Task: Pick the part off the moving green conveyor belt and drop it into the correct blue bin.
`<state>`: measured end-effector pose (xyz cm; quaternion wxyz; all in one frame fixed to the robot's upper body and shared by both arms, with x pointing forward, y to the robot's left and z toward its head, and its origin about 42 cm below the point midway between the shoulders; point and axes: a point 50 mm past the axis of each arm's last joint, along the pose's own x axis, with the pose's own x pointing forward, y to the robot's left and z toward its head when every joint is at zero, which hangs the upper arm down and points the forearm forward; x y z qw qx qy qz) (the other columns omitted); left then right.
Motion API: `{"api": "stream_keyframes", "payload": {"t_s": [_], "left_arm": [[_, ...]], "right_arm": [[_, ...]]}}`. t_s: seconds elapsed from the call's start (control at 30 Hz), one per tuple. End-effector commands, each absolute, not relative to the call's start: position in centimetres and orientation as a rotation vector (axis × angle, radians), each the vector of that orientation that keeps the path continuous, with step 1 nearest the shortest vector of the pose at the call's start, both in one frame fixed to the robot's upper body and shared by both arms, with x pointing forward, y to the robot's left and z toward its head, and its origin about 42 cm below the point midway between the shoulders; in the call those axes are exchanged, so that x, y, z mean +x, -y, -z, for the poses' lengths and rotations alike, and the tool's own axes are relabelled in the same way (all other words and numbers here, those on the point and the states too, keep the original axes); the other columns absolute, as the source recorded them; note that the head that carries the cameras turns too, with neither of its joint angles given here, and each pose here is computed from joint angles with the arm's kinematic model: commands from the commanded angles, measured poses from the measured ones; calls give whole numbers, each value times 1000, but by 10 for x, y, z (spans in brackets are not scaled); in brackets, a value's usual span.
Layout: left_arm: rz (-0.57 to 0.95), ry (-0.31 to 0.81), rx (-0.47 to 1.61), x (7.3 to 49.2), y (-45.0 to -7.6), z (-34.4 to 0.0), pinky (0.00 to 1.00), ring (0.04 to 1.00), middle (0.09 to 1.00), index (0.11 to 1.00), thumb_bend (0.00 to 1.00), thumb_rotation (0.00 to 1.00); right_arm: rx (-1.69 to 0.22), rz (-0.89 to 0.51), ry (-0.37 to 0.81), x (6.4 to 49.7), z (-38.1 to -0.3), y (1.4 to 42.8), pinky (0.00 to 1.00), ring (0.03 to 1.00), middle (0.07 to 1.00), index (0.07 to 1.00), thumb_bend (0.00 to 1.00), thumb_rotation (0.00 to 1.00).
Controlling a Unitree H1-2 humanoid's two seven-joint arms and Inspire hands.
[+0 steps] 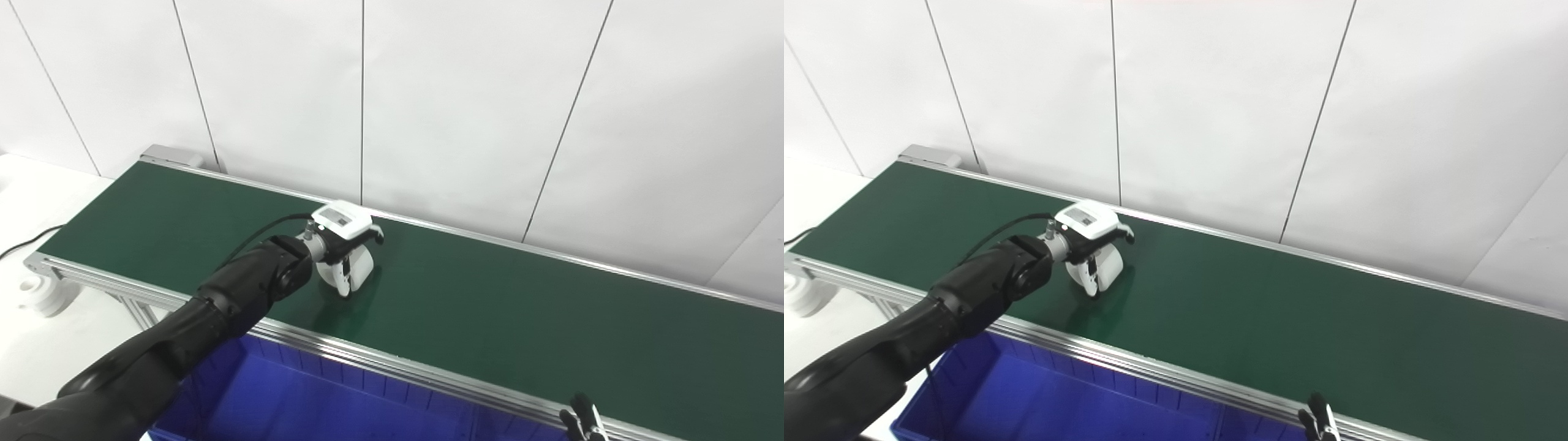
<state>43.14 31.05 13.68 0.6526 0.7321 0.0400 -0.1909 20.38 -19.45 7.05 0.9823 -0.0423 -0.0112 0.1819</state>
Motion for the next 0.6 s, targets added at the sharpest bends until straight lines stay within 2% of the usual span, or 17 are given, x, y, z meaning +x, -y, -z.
{"api": "stream_keyframes", "payload": {"t_s": [0.0,0.07,0.17,0.2,0.27,0.43,0.5,0.53,0.57], "left_arm": [[335,-22,1657,447,-308,-162,757,812,807,771,1000,189],[326,19,1639,444,-303,-153,681,728,744,703,993,143],[304,119,1606,439,-293,-140,589,620,656,616,907,50],[301,144,1592,438,-291,-136,535,557,571,531,678,20],[305,164,1578,438,-285,-131,501,519,527,483,552,4],[370,139,1621,442,-270,-130,534,515,509,476,520,0],[401,135,1653,445,-264,-134,476,469,462,502,519,0],[409,137,1666,446,-261,-136,393,423,445,524,504,0],[412,142,1674,447,-259,-139,388,421,444,525,503,0]], "right_arm": [[-85,-373,65,207,-83,191,1000,967,995,1000,896,1000],[-88,-374,67,206,-83,190,1000,966,993,1000,888,1000],[-85,-378,71,205,-85,190,1000,968,994,1000,876,1000],[-83,-379,70,204,-86,189,1000,968,993,1000,872,1000],[-88,-381,68,204,-86,189,1000,970,993,1000,874,1000],[-106,-391,66,202,-89,187,1000,965,991,1000,876,1000],[-110,-393,70,201,-91,186,1000,961,988,1000,869,1000],[-111,-396,71,201,-91,186,1000,963,988,1000,870,1000],[-112,-399,72,201,-91,186,1000,963,988,1000,870,1000]]}}
